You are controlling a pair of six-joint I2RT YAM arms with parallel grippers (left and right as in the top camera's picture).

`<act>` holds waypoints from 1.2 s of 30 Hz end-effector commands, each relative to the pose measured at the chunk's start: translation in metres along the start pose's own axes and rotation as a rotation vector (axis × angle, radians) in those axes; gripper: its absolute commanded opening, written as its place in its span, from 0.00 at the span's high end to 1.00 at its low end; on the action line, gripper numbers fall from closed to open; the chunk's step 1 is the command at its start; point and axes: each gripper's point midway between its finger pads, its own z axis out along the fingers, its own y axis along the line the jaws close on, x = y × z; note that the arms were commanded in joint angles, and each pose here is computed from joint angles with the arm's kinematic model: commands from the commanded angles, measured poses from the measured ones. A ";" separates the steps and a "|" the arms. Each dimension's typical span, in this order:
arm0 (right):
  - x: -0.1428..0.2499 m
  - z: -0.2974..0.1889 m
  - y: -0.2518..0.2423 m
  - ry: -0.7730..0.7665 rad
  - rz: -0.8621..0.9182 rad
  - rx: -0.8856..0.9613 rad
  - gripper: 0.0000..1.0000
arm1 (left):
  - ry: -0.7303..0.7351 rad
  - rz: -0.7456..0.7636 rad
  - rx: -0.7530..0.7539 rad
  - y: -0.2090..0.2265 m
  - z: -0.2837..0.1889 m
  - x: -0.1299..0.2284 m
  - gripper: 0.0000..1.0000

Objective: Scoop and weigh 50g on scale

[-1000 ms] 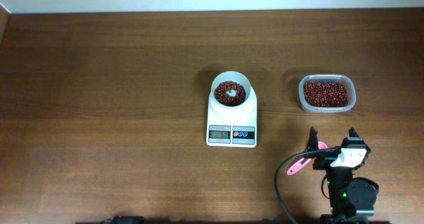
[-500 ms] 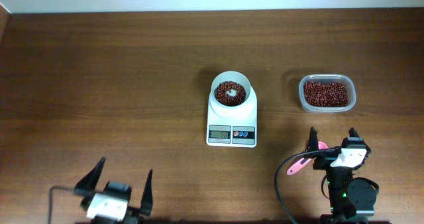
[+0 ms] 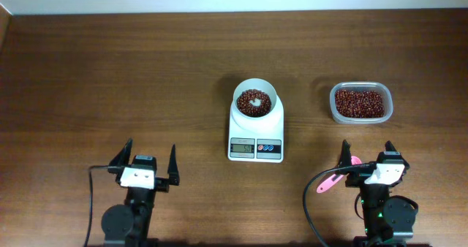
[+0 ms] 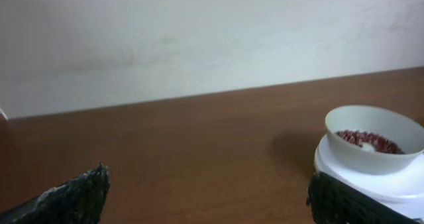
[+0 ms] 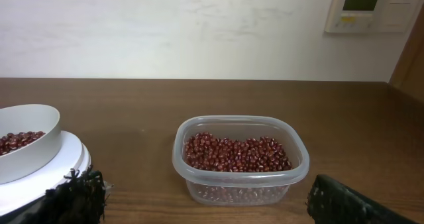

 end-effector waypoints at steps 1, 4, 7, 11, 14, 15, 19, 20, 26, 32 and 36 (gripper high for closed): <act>0.003 0.000 -0.001 0.003 -0.004 0.001 0.02 | 0.007 -0.017 -0.022 0.003 0.003 0.010 0.01; 0.003 0.000 -0.001 0.003 -0.004 0.001 0.01 | -0.050 -0.014 -0.031 0.004 0.008 0.014 0.01; 0.003 0.000 -0.001 0.003 -0.004 0.001 0.01 | -0.025 -0.015 -0.029 0.003 0.008 0.019 0.01; 0.003 0.000 -0.001 0.003 -0.004 0.001 0.01 | 0.039 -0.018 -0.019 0.001 0.008 0.035 0.01; 0.003 0.000 -0.001 0.003 -0.004 0.001 0.01 | 0.039 -0.018 -0.019 0.001 0.008 0.035 0.01; 0.003 0.000 -0.001 0.003 -0.004 0.001 0.01 | 0.040 -0.018 -0.020 0.001 0.008 0.035 0.01; 0.003 0.000 -0.001 0.003 -0.004 0.001 0.01 | 0.048 -0.018 -0.022 0.001 0.009 0.037 0.01; 0.003 0.000 -0.001 0.003 -0.004 0.001 0.01 | 0.048 -0.018 -0.022 0.001 0.009 0.037 0.01; 0.003 0.000 -0.001 0.003 -0.004 0.001 0.01 | 0.048 -0.018 -0.022 0.001 0.009 0.037 0.01; 0.003 0.000 -0.001 0.003 -0.004 0.001 0.01 | 0.033 -0.017 -0.023 0.002 0.008 0.033 0.01; 0.003 0.000 -0.001 0.003 -0.004 0.002 0.01 | 0.033 -0.017 -0.023 0.002 0.008 0.034 0.01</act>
